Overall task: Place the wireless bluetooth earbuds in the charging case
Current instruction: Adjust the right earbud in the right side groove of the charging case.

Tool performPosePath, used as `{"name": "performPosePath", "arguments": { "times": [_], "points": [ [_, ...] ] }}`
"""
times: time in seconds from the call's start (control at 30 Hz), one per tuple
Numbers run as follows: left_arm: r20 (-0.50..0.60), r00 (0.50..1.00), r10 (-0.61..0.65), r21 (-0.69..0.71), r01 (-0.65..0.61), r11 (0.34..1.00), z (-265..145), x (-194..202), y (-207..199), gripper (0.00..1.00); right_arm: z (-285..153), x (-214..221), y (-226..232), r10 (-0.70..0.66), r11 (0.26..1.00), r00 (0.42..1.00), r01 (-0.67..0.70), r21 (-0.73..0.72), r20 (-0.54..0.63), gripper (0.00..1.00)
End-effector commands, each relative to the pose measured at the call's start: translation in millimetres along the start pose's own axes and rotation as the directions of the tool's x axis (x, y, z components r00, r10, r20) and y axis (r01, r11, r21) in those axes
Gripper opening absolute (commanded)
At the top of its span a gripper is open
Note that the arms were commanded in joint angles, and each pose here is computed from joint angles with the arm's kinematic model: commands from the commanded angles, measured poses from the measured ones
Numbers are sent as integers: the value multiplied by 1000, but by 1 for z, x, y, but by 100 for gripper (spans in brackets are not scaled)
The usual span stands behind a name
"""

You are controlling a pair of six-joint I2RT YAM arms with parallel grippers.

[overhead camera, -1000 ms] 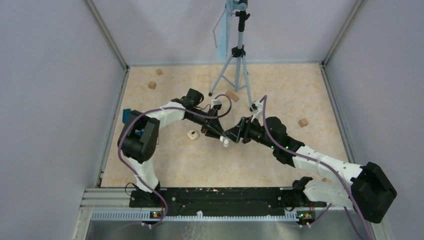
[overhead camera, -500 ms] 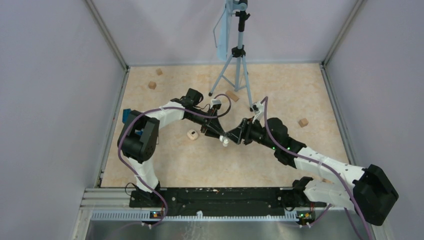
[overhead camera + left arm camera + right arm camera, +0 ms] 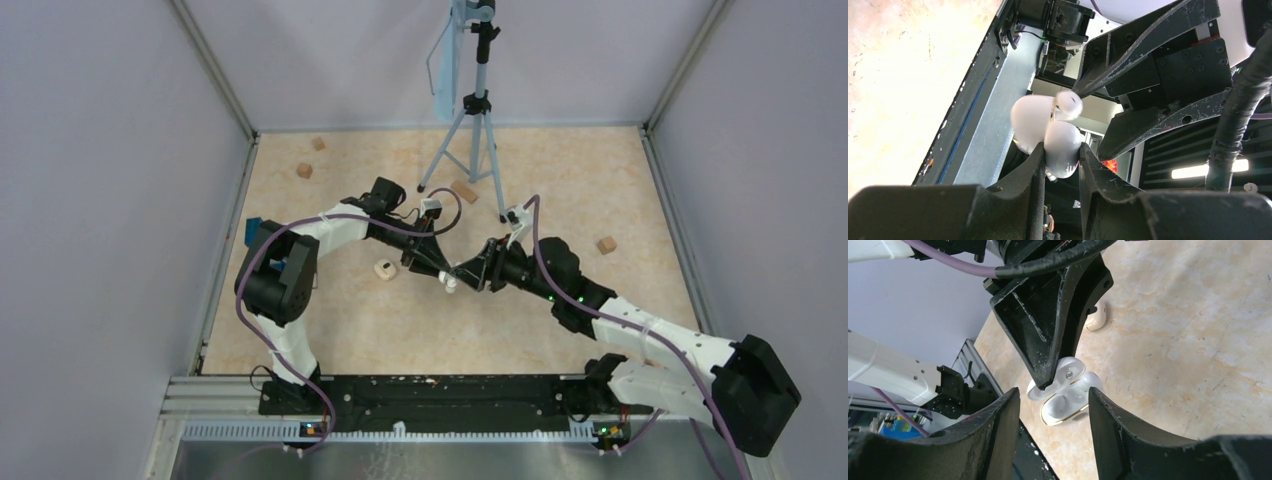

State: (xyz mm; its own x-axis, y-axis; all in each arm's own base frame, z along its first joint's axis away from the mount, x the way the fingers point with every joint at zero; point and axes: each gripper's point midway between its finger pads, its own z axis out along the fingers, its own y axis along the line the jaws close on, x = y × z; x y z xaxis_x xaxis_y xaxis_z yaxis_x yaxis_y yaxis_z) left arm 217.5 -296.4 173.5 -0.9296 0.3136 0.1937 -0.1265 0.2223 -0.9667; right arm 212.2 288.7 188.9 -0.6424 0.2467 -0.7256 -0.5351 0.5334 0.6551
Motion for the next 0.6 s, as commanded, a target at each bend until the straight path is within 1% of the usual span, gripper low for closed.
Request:
{"name": "performPosePath", "arguments": {
  "times": [0.0,0.3,0.47,0.57],
  "points": [
    [10,999,35,10,-35,999,-3,0,-4,0,-6,-10,13,-27,998,999,29,-58,36,52],
    [11,999,35,11,-35,999,-3,-2,-5,0,-7,-10,14,-33,998,999,35,-61,38,51],
    [11,999,37,11,-37,999,-3,-1,-6,0,-13,-22,0,-28,999,994,25,28,109,52],
    [11,999,36,11,-36,999,-3,0,-6,0,-11,-25,-1,-37,999,993,32,43,109,55]
  ]
}}
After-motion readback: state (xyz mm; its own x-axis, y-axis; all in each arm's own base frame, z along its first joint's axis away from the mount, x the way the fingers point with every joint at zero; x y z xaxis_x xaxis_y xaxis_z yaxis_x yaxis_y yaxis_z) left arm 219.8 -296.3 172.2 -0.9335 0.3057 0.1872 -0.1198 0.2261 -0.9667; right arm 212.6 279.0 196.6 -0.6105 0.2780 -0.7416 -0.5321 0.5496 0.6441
